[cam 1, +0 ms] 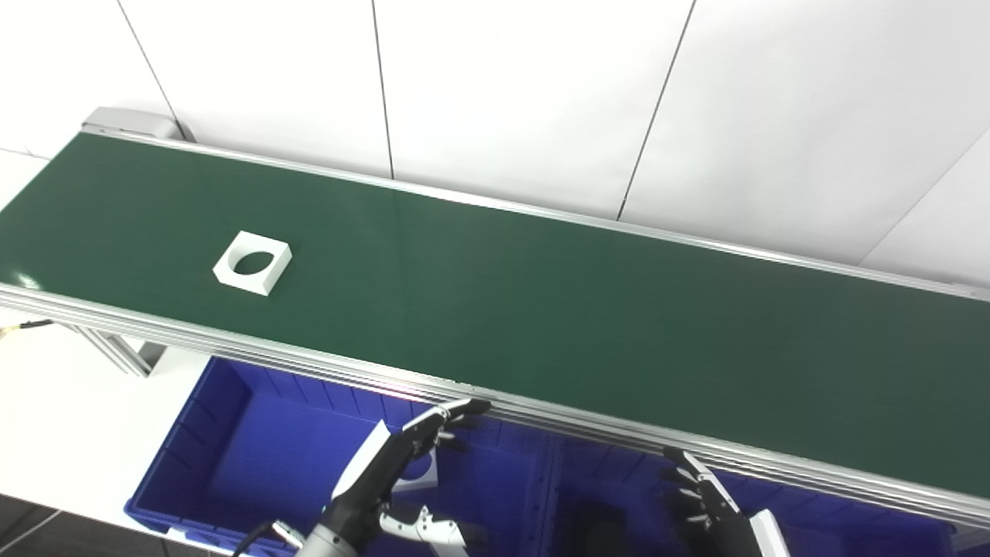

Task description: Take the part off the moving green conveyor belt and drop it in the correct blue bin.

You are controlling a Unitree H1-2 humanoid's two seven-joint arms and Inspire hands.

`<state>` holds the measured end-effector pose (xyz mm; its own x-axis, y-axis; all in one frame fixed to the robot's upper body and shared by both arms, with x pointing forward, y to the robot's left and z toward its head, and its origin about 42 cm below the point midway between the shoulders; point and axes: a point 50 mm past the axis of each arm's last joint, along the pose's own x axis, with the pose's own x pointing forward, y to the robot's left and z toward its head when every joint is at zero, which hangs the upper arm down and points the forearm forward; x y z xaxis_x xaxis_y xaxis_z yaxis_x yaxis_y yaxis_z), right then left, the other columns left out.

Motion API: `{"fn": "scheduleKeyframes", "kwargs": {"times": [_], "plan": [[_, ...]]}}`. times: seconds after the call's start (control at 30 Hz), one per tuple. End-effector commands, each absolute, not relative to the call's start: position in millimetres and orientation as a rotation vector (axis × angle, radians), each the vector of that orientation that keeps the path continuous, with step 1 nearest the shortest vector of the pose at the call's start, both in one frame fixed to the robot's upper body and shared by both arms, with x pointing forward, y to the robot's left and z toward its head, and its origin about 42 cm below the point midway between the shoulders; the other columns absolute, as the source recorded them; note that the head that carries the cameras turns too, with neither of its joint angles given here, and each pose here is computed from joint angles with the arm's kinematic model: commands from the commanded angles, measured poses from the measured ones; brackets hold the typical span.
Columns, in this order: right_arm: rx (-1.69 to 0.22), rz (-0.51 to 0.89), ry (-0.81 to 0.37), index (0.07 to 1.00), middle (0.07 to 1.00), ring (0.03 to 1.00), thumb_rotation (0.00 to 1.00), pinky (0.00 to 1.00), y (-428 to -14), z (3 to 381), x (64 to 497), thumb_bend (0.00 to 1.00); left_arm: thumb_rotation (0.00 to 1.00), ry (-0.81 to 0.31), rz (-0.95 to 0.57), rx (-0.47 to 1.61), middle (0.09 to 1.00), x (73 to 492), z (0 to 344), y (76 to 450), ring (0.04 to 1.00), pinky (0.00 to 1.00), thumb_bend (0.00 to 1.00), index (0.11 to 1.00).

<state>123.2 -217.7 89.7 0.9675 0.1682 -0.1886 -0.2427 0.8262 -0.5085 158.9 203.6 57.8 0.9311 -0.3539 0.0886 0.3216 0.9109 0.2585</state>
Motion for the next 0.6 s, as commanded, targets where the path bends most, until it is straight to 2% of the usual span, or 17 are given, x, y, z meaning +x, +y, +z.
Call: {"fn": "scheduleKeyframes", "kwargs": {"times": [0.0, 0.1, 0.3, 0.4, 0.57], "plan": [[-0.546, 0.200, 0.049, 0.870, 0.799, 0.720, 0.17, 0.51, -213, 98, 127, 0.85, 0.36, -0.264, -0.359, 0.275, 0.853, 178, 81, 213, 0.809, 0.70, 1.00, 0.834], [-0.535, 0.194, 0.047, 0.869, 0.798, 0.721, 0.15, 0.53, -212, 96, 128, 0.86, 0.41, -0.325, -0.372, 0.343, 0.866, 194, 96, 224, 0.827, 0.71, 1.00, 0.839], [-0.549, 0.196, 0.048, 0.867, 0.796, 0.725, 0.17, 0.52, -210, 95, 131, 0.86, 0.42, -0.389, -0.358, 0.443, 0.870, 217, 120, 247, 0.822, 0.68, 1.00, 0.847], [-0.559, 0.201, 0.045, 0.869, 0.786, 0.726, 0.15, 0.52, -210, 94, 132, 0.86, 0.40, -0.406, -0.392, 0.502, 0.905, 228, 133, 258, 0.859, 0.73, 0.97, 0.882], [-0.567, 0.210, 0.042, 0.862, 0.779, 0.736, 0.13, 0.60, -211, 94, 135, 0.87, 0.40, -0.446, -0.413, 0.604, 0.926, 247, 157, 278, 0.902, 0.84, 0.92, 0.913]]}}
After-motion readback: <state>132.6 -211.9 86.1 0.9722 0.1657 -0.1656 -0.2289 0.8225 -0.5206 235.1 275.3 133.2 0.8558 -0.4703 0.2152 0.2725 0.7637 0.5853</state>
